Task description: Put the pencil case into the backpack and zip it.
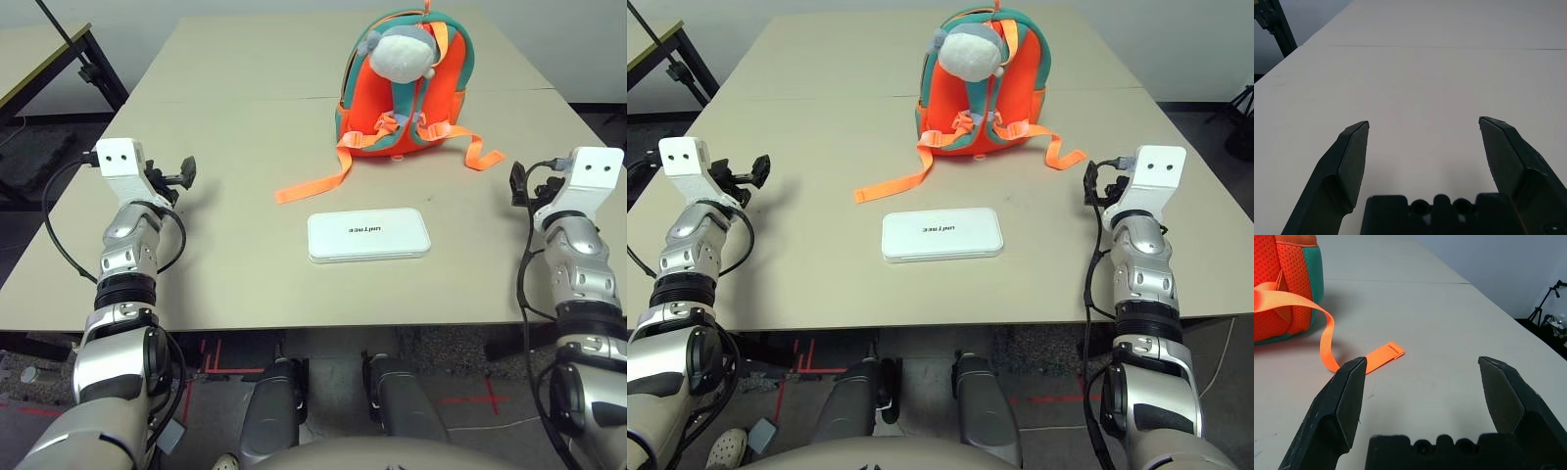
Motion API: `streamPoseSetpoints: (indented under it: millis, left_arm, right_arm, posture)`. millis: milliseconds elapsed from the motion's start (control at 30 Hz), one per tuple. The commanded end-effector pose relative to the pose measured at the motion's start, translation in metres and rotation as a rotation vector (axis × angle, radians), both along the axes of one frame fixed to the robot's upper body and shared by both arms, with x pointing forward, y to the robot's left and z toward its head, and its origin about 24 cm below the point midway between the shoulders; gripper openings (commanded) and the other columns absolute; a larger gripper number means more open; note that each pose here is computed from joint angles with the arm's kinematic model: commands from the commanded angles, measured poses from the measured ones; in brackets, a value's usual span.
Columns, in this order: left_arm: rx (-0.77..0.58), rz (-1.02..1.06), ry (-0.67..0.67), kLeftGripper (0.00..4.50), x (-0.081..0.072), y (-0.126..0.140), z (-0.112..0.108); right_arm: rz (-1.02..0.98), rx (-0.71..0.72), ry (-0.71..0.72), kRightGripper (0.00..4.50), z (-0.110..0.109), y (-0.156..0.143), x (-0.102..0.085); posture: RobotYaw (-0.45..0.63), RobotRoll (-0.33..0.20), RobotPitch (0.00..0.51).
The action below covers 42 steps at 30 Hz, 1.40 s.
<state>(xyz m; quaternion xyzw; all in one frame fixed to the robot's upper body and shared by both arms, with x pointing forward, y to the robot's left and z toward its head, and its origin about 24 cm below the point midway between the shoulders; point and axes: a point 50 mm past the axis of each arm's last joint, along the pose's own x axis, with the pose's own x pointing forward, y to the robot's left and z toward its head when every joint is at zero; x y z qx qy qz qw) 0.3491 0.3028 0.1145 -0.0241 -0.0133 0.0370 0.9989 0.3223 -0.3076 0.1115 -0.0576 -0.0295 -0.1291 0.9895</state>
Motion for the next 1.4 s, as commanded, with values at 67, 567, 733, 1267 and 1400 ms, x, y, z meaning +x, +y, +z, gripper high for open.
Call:
streamPoseSetpoints:
  millis: [67,567,733,1267,1400]
  left_arm:
    - [0.016,-0.001,0.012,4.5,-0.002,0.001,-0.002]
    - [-0.058,-0.086,0.014,4.5,0.0,-0.009,0.007]
    - [-0.227,-0.238,0.104,4.5,0.002,-0.027,0.016]
    - [-0.726,-0.752,0.617,4.5,-0.039,-0.086,0.024]
    - [-0.788,-0.803,0.691,4.5,-0.045,-0.096,0.018]
  right_arm:
    - [-0.005,-0.007,0.002,4.49,0.001,-0.001,0.002]
    - [0.008,-0.006,0.004,4.49,0.002,0.0,0.005]
    - [0.019,-0.001,0.01,4.49,0.001,0.001,0.006]
    - [0.039,0.01,0.025,4.49,-0.003,0.007,0.007]
    - [0.043,0.009,0.027,4.49,-0.003,0.007,0.007]
  posture:
    - [-0.12,0.0,0.123]
    - [-0.1,0.0,0.122]
    - [-0.1,0.0,0.119]
    - [-0.11,0.0,0.119]
    - [-0.11,0.0,0.116]
